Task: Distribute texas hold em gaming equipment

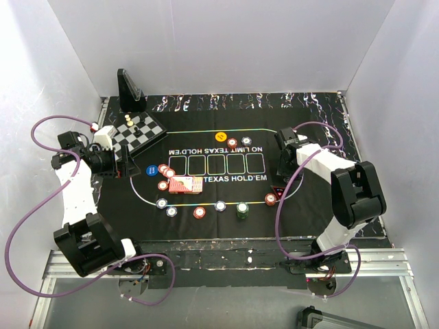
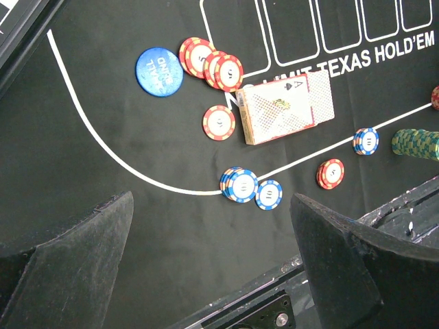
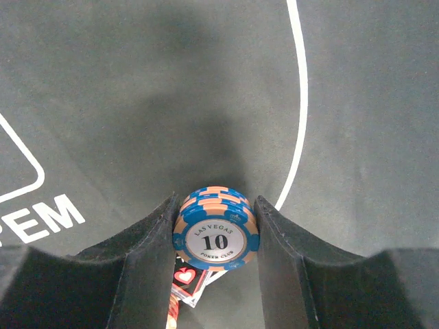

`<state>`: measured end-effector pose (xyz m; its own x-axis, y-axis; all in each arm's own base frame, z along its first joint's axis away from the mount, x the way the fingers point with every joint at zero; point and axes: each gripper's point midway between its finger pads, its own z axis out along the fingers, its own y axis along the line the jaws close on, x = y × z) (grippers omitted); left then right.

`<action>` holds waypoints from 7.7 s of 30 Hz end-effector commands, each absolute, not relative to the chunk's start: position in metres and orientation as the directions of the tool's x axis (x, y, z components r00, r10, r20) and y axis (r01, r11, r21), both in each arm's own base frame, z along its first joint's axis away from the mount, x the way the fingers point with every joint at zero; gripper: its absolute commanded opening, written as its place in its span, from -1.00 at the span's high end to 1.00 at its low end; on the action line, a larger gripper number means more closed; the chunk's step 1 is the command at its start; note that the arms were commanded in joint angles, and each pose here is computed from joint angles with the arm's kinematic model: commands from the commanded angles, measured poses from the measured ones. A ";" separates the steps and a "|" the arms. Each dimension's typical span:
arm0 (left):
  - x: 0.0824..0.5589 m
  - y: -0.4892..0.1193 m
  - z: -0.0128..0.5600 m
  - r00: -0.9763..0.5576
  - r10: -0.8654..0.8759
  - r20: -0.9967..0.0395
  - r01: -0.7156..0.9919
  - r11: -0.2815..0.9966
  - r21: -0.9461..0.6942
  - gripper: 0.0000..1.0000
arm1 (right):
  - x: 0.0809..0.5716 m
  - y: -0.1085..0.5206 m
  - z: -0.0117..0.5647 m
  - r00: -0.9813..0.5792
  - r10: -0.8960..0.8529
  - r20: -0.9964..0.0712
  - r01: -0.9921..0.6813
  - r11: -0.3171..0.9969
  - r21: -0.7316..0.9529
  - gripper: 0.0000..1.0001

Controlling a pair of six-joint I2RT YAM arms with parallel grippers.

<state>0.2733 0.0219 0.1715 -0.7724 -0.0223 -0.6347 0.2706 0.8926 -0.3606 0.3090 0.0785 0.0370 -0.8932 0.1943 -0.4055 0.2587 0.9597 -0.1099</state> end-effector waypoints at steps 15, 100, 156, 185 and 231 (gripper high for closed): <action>0.269 0.009 0.190 -0.735 -0.031 -0.678 0.314 0.870 -0.380 -1.00 | 0.321 0.081 0.041 -0.869 0.267 -0.417 0.316 0.947 -0.050 -0.39; 0.275 0.020 0.183 -0.733 -0.018 -0.680 0.286 0.899 -0.332 -0.99 | 0.167 0.256 0.068 -0.865 -0.366 -0.341 -0.377 0.925 -0.037 0.20; 0.278 0.037 0.161 -0.773 -0.088 -0.628 0.236 0.879 -0.414 -1.00 | 0.210 0.507 0.034 -0.594 -0.696 -0.404 -0.771 0.635 0.040 0.70; 0.270 0.028 0.164 -0.772 -0.094 -0.628 0.252 0.863 -0.438 -0.99 | 0.213 0.508 0.044 -0.612 -0.668 -0.424 -0.762 0.641 0.088 -0.26; 0.272 0.024 0.174 -0.766 -0.096 -0.636 0.273 0.847 -0.457 -0.99 | 0.177 0.275 0.086 -0.858 -0.367 -0.360 -0.415 0.908 0.063 -0.61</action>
